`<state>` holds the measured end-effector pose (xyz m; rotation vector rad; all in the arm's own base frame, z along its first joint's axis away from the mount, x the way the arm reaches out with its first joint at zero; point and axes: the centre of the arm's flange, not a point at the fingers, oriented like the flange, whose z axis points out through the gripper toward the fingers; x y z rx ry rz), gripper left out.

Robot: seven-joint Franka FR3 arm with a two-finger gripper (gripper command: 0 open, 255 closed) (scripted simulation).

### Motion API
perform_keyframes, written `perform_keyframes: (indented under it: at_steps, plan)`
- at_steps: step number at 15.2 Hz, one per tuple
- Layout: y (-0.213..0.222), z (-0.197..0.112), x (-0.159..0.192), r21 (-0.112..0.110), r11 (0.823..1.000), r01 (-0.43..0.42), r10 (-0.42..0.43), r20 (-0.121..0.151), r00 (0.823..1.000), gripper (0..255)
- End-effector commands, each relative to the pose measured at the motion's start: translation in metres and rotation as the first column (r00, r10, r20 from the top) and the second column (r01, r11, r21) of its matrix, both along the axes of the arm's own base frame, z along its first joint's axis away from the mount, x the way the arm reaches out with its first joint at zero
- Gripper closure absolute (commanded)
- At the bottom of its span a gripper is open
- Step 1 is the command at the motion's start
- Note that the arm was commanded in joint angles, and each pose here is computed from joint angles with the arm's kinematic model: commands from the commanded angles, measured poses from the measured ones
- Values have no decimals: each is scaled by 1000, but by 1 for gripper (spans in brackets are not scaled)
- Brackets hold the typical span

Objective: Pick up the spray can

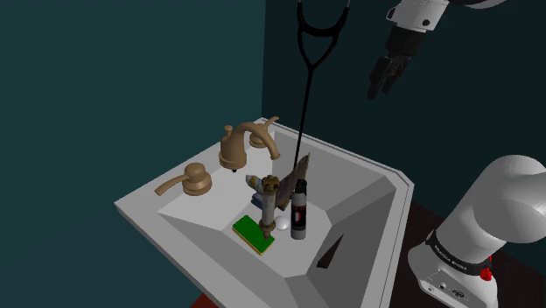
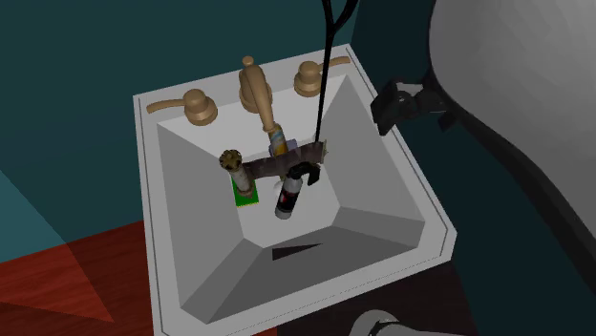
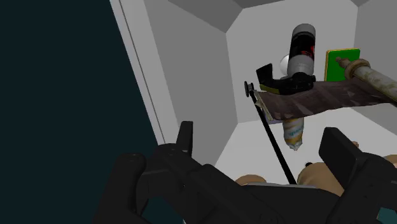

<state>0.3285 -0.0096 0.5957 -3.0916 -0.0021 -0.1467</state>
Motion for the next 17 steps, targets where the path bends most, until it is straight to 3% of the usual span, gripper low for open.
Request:
perform_keyframes:
  at_steps: [1,9,17]
  plan:
    - [0,0,0,0,1000,0,0,0,1000,0]
    - [76,-87,-7,-80,995,67,-60,91,994,0]
    - [144,-181,-1,-152,978,140,-111,185,976,0]
